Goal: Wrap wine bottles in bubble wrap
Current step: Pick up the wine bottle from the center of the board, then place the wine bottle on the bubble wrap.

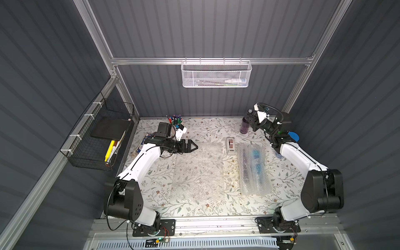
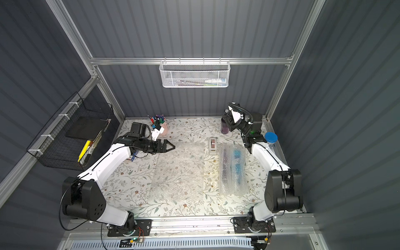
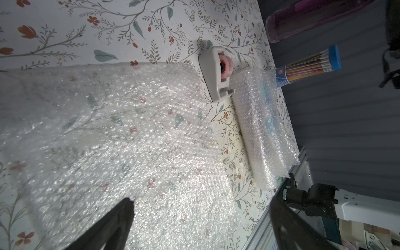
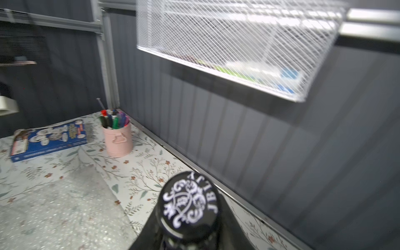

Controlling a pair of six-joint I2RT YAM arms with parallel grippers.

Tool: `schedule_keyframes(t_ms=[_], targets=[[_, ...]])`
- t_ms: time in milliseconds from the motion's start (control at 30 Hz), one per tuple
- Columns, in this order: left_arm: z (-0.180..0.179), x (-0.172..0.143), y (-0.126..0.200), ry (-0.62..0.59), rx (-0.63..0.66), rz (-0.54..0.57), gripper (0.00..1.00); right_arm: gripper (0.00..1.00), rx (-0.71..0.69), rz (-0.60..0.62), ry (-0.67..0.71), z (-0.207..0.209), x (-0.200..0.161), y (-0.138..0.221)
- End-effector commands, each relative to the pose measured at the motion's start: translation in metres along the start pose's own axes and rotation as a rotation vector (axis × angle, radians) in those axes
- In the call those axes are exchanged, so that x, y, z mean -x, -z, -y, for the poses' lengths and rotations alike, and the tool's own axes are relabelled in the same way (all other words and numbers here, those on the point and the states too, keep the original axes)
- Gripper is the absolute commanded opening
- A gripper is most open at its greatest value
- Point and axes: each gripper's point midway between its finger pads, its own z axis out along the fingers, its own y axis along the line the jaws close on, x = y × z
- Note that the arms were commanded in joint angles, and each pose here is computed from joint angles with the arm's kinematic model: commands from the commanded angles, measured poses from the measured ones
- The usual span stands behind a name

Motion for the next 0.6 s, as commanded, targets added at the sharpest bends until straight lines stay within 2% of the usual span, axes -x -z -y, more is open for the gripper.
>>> schedule_keyframes(t_ms=[0,167,333,567], targets=[[0.008,-0.001,0.015,-0.008,-0.012,0.003,1.0,0.05,0.132,0.044,0.096,-0.054,0.035,0.01],[0.003,-0.004,0.027,0.016,0.006,0.015,0.99,0.04,0.295,0.005,0.059,-0.135,0.033,0.019],[-0.004,-0.007,0.033,0.042,0.019,0.026,0.99,0.04,0.429,-0.074,0.025,-0.203,0.011,0.03],[-0.009,-0.014,0.033,0.061,0.011,0.017,0.99,0.03,0.509,-0.193,0.023,-0.255,-0.026,0.037]])
